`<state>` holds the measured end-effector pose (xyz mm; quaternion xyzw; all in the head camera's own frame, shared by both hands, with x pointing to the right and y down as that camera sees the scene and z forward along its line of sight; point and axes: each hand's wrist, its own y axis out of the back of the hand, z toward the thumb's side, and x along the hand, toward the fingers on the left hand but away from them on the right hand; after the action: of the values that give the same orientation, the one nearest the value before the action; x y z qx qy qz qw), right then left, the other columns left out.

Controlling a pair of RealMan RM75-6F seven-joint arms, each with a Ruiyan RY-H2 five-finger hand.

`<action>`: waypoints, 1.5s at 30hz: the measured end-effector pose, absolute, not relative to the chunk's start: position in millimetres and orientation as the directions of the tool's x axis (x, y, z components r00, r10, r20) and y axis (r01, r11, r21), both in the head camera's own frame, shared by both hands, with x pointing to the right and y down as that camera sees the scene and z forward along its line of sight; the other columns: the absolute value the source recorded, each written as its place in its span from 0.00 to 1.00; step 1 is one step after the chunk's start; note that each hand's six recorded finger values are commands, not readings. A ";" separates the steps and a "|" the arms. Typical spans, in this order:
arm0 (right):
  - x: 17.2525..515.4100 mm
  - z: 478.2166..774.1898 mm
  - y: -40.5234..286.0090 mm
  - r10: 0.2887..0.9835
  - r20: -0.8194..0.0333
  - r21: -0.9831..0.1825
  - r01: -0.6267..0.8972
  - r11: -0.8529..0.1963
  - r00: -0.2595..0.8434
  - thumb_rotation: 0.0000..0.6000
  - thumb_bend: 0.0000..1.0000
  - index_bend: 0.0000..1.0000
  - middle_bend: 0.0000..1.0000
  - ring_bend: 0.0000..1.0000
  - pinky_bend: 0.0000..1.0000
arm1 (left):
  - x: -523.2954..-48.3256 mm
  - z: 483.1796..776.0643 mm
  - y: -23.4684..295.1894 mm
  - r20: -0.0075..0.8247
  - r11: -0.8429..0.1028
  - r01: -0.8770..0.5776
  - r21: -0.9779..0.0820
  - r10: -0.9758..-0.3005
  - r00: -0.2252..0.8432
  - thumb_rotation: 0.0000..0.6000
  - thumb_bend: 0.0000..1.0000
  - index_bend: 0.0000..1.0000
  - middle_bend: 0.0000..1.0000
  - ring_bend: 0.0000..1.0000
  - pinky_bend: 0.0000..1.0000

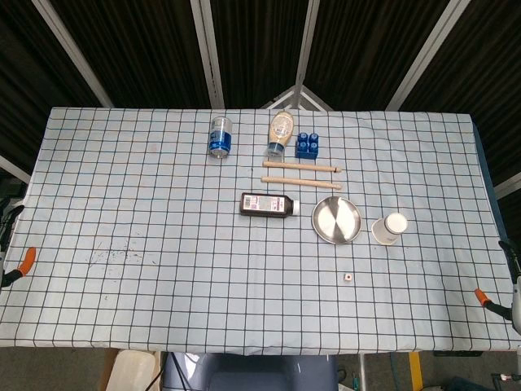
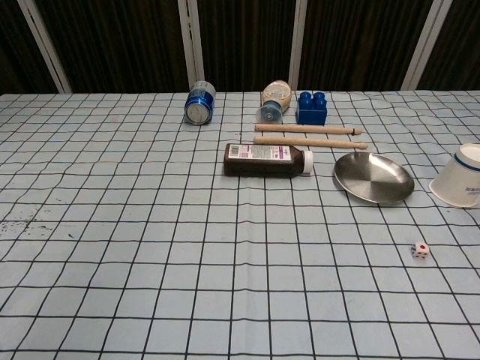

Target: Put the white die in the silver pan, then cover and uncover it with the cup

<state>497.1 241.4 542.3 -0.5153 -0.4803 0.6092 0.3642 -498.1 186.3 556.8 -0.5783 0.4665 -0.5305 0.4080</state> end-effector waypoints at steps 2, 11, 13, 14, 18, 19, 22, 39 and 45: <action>497.3 542.3 241.6 0.939 -0.278 -0.960 0.051 -0.274 -0.204 1.00 0.02 0.18 0.17 0.14 0.00 | -498.0 557.0 186.3 0.234 -0.233 -0.105 -0.967 -0.972 0.001 1.00 0.54 0.11 0.00 0.00 0.10; 493.4 547.0 244.0 0.933 -0.306 -0.952 0.048 -0.302 -0.190 1.00 0.02 0.22 0.17 0.14 0.00 | -495.2 559.4 186.8 0.248 -0.247 -0.096 -0.964 -0.969 0.005 1.00 0.54 0.11 0.00 0.00 0.10; 490.6 548.0 245.0 0.931 -0.317 -0.948 0.056 -0.312 -0.181 1.00 0.02 0.23 0.17 0.14 0.00 | -494.6 560.1 187.3 0.252 -0.251 -0.092 -0.963 -0.968 0.006 1.00 0.54 0.11 0.00 0.00 0.10; 488.3 548.9 245.9 0.928 -0.328 -0.945 0.066 -0.322 -0.174 1.00 0.02 0.23 0.17 0.14 0.00 | -494.6 560.8 187.4 0.255 -0.255 -0.092 -0.963 -0.967 0.005 1.00 0.54 0.12 0.00 0.00 0.10; 482.5 551.4 249.2 0.916 -0.372 -0.928 0.094 -0.361 -0.152 1.00 0.02 0.23 0.17 0.14 0.00 | -495.2 563.7 186.1 0.267 -0.266 -0.091 -0.960 -0.964 -0.001 1.00 0.55 0.12 0.00 0.00 0.10; 481.6 552.0 250.0 0.912 -0.382 -0.924 0.096 -0.371 -0.149 1.00 0.02 0.23 0.17 0.14 0.00 | -495.2 564.5 185.9 0.270 -0.269 -0.088 -0.959 -0.963 -0.001 1.00 0.55 0.12 0.00 0.00 0.10; 479.3 553.8 252.5 0.902 -0.409 -0.912 0.097 -0.398 -0.142 1.00 0.02 0.23 0.17 0.14 0.00 | -494.7 564.4 186.3 0.273 -0.272 -0.084 -0.959 -0.962 0.000 1.00 0.55 0.13 0.00 0.00 0.10; 398.4 587.8 240.5 0.865 -0.499 -0.833 0.251 -0.493 0.046 1.00 0.02 0.30 0.17 0.14 0.00 | -492.8 571.4 186.6 0.305 -0.304 -0.076 -0.950 -0.952 -0.001 1.00 0.55 0.15 0.00 0.00 0.10; 362.0 616.0 221.2 0.824 -0.554 -0.792 0.229 -0.566 0.119 1.00 0.02 0.32 0.17 0.14 0.00 | -493.3 572.7 186.1 0.308 -0.307 -0.072 -0.949 -0.951 -0.005 1.00 0.55 0.15 0.00 0.00 0.10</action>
<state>362.0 221.2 616.0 -0.6968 -0.3778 0.5455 0.2726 -493.3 186.1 572.7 -0.5849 0.4374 -0.5578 0.3942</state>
